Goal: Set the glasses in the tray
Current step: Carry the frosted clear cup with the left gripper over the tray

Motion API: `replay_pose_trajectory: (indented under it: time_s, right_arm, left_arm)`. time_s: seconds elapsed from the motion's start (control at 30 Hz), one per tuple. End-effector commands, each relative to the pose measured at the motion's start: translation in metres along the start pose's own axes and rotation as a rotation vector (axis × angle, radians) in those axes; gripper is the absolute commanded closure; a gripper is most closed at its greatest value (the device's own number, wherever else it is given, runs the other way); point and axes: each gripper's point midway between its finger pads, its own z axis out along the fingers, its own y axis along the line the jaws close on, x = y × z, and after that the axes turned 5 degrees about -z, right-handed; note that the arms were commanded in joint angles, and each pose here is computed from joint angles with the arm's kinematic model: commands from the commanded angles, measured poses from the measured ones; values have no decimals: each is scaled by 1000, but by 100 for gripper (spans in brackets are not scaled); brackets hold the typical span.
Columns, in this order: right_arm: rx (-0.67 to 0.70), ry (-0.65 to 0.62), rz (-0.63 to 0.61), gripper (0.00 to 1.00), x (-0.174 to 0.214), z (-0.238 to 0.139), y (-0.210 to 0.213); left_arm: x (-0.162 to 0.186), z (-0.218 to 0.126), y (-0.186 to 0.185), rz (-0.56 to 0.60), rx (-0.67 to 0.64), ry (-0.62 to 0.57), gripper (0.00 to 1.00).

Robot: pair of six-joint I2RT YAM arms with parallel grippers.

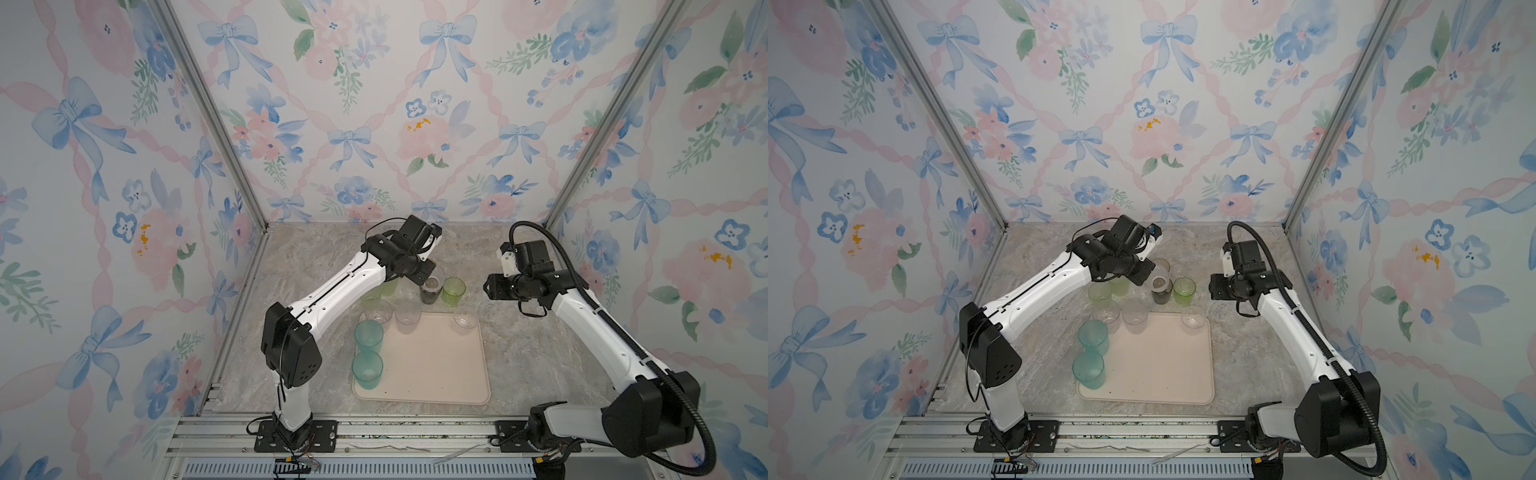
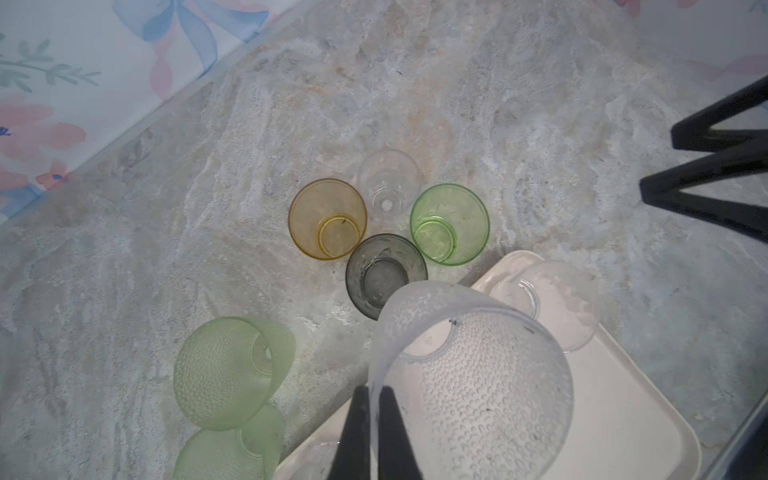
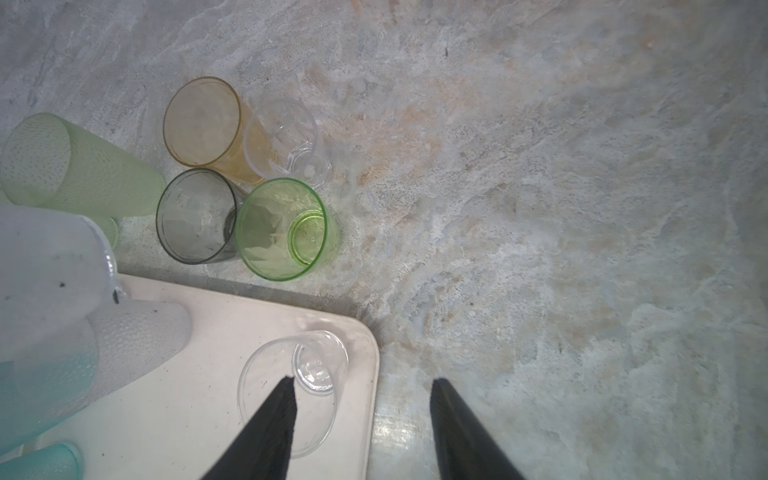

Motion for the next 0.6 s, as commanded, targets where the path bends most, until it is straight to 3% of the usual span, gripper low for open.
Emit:
replay_pose_trajectory:
  time_s: [0.0, 0.57]
  right_arm:
    - [13, -32, 19, 45, -2, -8, -7]
    - [10, -38, 39, 45, 1, -12, -8]
  left_arm:
    - [9, -8, -17, 36, 69, 13, 100]
    - [63, 45, -38, 45, 140, 197, 100]
